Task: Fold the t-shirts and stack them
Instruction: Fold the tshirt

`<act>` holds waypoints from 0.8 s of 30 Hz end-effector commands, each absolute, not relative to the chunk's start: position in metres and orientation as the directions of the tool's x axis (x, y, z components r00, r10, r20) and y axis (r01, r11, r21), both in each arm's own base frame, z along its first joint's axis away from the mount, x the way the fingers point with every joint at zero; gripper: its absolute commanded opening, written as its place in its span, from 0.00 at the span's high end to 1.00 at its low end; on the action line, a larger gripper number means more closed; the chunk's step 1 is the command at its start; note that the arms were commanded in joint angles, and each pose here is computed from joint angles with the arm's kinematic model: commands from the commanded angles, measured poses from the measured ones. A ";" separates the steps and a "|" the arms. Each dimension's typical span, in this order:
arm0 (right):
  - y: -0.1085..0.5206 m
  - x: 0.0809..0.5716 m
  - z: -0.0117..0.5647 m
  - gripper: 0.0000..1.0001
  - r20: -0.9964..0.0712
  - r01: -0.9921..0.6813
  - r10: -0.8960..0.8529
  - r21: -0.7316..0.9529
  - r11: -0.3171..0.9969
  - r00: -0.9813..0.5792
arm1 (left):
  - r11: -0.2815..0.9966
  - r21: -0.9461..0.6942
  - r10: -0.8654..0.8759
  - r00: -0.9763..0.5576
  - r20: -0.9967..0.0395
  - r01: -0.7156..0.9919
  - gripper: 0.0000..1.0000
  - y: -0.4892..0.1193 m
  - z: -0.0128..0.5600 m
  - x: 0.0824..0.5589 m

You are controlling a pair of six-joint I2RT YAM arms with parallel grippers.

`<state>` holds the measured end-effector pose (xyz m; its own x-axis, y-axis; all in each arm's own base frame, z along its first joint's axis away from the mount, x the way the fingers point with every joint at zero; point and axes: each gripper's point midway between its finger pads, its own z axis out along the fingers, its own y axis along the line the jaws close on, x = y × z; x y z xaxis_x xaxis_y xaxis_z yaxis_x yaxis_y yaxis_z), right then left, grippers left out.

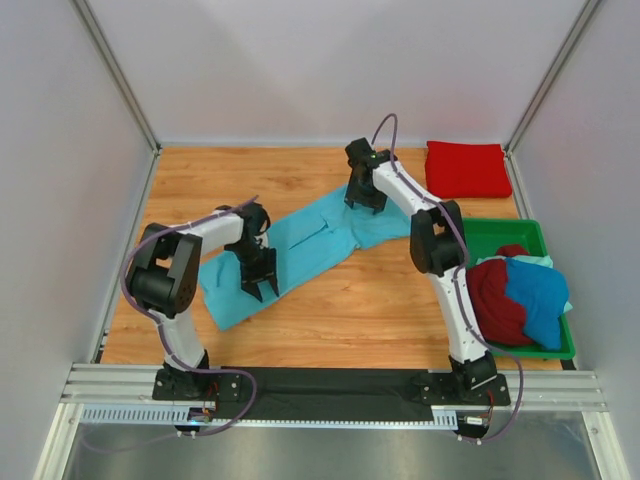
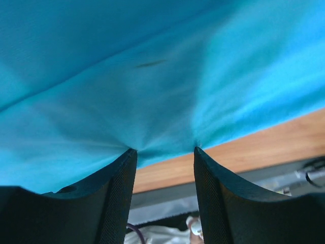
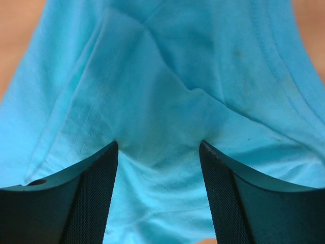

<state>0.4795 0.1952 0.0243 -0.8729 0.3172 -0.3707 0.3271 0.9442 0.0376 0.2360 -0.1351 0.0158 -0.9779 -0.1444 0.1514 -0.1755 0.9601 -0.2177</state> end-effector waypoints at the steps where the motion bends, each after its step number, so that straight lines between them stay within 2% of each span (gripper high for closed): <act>1: 0.213 0.531 0.018 0.34 -0.478 0.189 0.193 0.059 0.980 -0.857 | 0.926 -0.308 -0.155 -0.964 0.215 -0.218 0.44 -0.185 0.011 0.213; 5: 0.235 0.564 0.045 0.31 -0.573 0.074 0.135 0.129 0.989 -0.809 | 0.876 -0.461 -0.057 -0.979 0.194 -0.142 0.43 -0.247 0.038 0.204; 8: 0.236 0.570 0.077 0.28 -0.624 0.045 0.125 0.142 0.989 -0.772 | 0.856 -0.518 0.034 -0.996 0.082 -0.013 0.41 -0.272 0.072 0.212; 9: 0.233 0.567 0.098 0.16 -0.639 0.040 0.128 0.150 0.988 -0.758 | 0.851 -0.524 0.062 -0.997 0.046 0.028 0.40 -0.272 0.085 0.214; 10: 0.233 0.563 0.107 0.14 -0.645 0.029 0.119 0.149 0.988 -0.755 | 0.843 -0.534 0.074 -0.997 -0.006 0.066 0.39 -0.271 0.100 0.215; 12: 0.227 0.552 0.137 0.12 -0.662 0.029 0.116 0.141 0.990 -0.741 | 0.876 -0.460 0.105 -0.988 -0.112 0.145 0.35 -0.254 0.115 0.224; 14: 0.224 0.534 0.137 0.11 -0.634 0.033 0.100 0.117 0.993 -0.767 | 0.893 -0.390 0.138 -0.962 -0.237 0.224 0.32 -0.237 0.132 0.234; 15: 0.222 0.528 0.140 0.11 -0.627 0.032 0.095 0.110 0.993 -0.773 | 0.900 -0.363 0.151 -0.954 -0.259 0.241 0.27 -0.231 0.135 0.235; 16: 0.219 0.520 0.142 0.10 -0.619 0.040 0.093 0.099 0.994 -0.780 | 0.904 -0.345 0.158 -0.948 -0.277 0.252 0.12 -0.224 0.137 0.239; 17: 0.220 0.514 0.141 0.10 -0.613 0.049 0.092 0.087 0.995 -0.785 | 0.915 -0.312 0.166 -0.945 -0.283 0.255 0.04 -0.218 0.134 0.242; 18: 0.219 0.510 0.138 0.10 -0.602 0.052 0.090 0.082 0.995 -0.793 | 0.922 -0.287 0.185 -0.946 -0.265 0.261 0.00 -0.210 0.129 0.243; 21: 0.229 0.498 0.128 0.10 -0.565 0.056 0.096 0.088 0.995 -0.820 | 0.947 -0.222 0.196 -0.965 -0.173 0.232 0.00 -0.192 0.101 0.249; 24: 0.245 0.497 0.115 0.10 -0.558 0.030 0.071 0.081 0.996 -0.827 | 0.956 -0.165 0.217 -0.962 -0.166 0.244 0.00 -0.181 0.084 0.258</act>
<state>0.5084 0.2325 0.1309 -0.8024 0.1010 -0.5881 0.0431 0.9928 0.1117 0.2614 -0.2082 0.1112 -0.9619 0.1436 -0.2326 0.2092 0.9344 -0.2885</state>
